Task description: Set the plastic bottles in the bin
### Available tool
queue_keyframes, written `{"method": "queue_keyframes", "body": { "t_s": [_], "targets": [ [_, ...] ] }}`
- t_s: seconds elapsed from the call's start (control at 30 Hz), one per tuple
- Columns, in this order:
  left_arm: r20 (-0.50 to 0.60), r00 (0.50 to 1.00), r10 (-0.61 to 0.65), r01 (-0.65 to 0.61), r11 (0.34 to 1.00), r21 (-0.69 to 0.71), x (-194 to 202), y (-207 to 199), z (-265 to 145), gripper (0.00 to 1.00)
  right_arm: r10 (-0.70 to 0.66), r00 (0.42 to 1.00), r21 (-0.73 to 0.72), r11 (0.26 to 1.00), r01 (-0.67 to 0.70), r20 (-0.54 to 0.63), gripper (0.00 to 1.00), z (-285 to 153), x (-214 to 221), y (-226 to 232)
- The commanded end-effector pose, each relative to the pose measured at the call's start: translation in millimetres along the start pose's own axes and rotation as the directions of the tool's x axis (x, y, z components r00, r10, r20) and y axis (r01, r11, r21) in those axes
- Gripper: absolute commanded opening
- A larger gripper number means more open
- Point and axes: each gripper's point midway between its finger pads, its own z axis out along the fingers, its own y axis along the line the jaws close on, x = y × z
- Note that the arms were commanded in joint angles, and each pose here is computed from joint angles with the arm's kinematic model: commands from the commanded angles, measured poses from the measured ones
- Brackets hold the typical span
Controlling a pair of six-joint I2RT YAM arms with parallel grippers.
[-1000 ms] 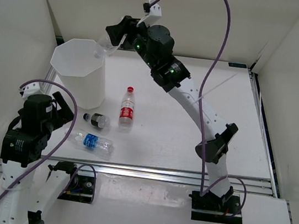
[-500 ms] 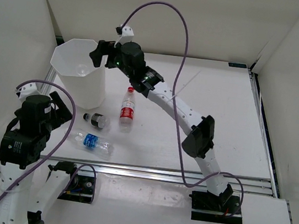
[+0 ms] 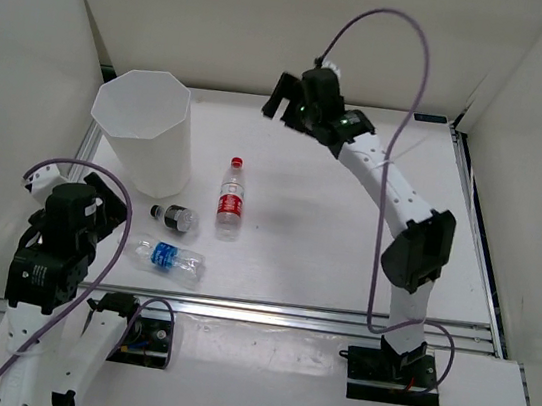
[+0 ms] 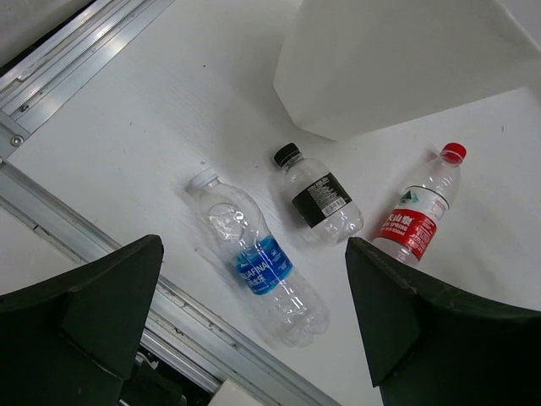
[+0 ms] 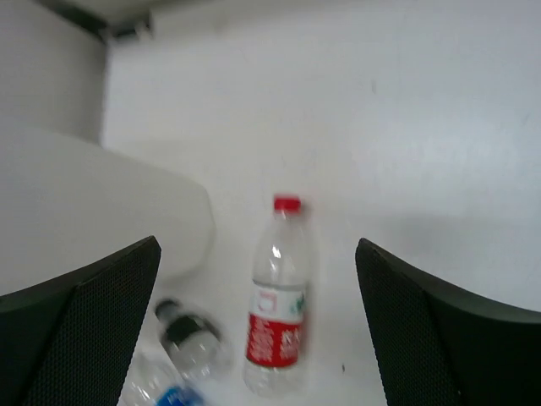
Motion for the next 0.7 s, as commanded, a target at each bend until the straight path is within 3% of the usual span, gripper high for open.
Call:
{"method": "queue_keyframes", "body": {
  "t_s": [0.0, 0.13, 0.4, 0.67],
  "targets": [
    [0.039, 0.997, -0.065, 0.066, 0.997, -0.029, -4.1, 1.8, 5.9, 1.0, 0.048, 0.903, 0.05, 0.998, -0.03, -0.426, 1.0, 21.3, 138.4, -28.4],
    [0.035, 0.996, -0.082, 0.084, 0.995, -0.06, -0.3, 7.5, 7.5, 1.0, 0.041, 0.832, -0.026, 0.997, -0.067, -0.554, 1.0, 38.2, 181.0, -24.6],
    [0.047, 0.988, -0.144, 0.148, 0.986, -0.078, -0.9, 11.7, 3.7, 1.0, -0.001, 0.776, -0.126, 0.987, -0.101, -0.631, 1.0, 72.7, 214.9, -16.9],
    [0.028, 0.991, -0.133, 0.135, 0.984, -0.113, -0.3, 15.5, 1.4, 1.0, -0.024, 0.707, -0.159, 0.979, -0.125, -0.706, 1.0, 87.4, 260.5, -19.4]
  ]
}}
